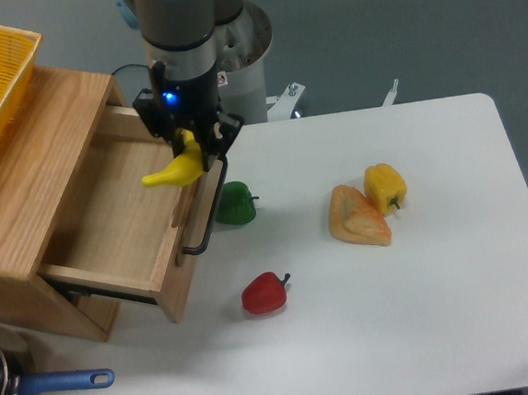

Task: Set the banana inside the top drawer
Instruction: 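Lower the banana into the drawer interior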

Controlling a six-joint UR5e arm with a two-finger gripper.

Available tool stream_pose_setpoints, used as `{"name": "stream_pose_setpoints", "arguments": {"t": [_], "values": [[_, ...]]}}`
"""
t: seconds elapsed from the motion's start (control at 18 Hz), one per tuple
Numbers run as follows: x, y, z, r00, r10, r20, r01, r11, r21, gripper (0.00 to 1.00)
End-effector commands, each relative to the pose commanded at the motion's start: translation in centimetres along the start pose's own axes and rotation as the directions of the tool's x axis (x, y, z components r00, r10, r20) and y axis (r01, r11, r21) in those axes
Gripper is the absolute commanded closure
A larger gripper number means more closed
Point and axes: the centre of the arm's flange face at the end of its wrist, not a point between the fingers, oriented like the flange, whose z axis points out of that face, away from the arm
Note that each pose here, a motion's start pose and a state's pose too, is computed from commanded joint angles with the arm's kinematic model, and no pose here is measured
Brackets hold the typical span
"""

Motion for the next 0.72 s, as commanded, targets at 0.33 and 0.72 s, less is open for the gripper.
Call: {"name": "stream_pose_setpoints", "arguments": {"t": [0.33,0.72], "values": [[0.9,-0.4,0.4,1.000,-0.001,-0.003,0.001,1.000,-0.006,0.61],[2.5,-1.5,1.6,0.999,0.034,-0.016,-0.034,0.999,-0.021,0.61]]}}
